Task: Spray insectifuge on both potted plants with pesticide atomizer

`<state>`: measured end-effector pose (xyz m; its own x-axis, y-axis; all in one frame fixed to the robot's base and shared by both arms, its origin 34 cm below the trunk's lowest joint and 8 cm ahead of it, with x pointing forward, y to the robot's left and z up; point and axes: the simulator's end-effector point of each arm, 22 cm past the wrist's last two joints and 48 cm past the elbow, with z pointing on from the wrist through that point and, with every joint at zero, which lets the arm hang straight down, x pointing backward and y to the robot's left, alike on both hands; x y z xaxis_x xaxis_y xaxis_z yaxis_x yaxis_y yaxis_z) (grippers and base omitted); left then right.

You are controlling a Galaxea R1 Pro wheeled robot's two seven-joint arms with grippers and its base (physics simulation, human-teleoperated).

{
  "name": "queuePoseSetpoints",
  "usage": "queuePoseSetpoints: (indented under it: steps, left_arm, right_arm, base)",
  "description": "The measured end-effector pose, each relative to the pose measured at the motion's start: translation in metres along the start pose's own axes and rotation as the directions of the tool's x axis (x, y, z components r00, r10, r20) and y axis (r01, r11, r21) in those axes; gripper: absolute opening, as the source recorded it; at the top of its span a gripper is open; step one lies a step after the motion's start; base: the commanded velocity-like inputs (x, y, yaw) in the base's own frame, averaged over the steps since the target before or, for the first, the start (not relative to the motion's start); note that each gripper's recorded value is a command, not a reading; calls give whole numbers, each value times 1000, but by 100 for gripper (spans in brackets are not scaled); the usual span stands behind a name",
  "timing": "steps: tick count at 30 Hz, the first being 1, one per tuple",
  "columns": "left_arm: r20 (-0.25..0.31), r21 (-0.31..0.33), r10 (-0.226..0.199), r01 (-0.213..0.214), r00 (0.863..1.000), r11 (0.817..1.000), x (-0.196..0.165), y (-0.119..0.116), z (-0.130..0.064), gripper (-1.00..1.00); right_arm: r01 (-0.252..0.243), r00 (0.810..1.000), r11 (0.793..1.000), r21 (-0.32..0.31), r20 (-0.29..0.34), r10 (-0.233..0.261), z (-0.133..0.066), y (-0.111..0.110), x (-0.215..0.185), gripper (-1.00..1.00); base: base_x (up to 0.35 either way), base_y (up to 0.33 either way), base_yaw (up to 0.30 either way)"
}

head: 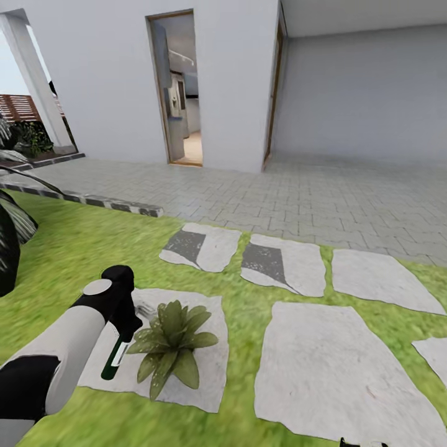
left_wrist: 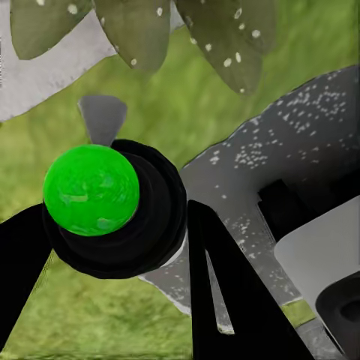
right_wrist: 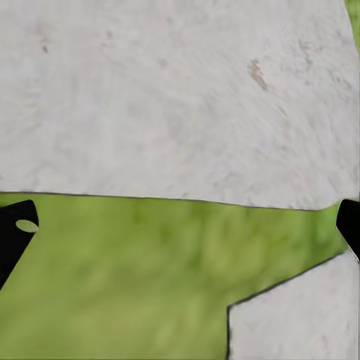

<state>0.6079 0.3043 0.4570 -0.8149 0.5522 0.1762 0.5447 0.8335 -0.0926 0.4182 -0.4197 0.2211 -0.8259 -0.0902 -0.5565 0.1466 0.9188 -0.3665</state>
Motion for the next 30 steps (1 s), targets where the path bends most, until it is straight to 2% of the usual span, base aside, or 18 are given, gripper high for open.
queuePoseSetpoints:
  steps: [2, 7, 13, 18, 30]
  left_arm:
    - [-15, -17, 16, -17, 1000, 1000, 0, 0, 0, -100]
    - [-24, -29, 25, -26, 999, 999, 0, 0, 0, -100]
    - [-28, -34, 28, -29, 999, 999, 1, 1, 0, -100]
    - [-30, -37, 21, -22, 999, 999, 4, 5, 0, -100]
    - [-38, -33, 19, -20, 999, 999, 8, 5, 3, -100]
  right_arm:
    - [0, 1000, 1000, 1, 0, 0, 0, 0, 0, 100]
    - [0, 1000, 1000, 1, 0, 0, 0, 0, 0, 100]
    - [0, 1000, 1000, 1, 0, 0, 0, 0, 0, 100]
    - [0, 1000, 1000, 1, 1, 0, 0, 0, 0, 100]
    - [0, 1000, 1000, 0, 0, 0, 0, 0, 0, 100]
  base:
    - [17, -273, 9]
    - [3, -276, 55]
    - [7, -277, 257]
    - [167, -227, 277]
    - [48, -20, 272]
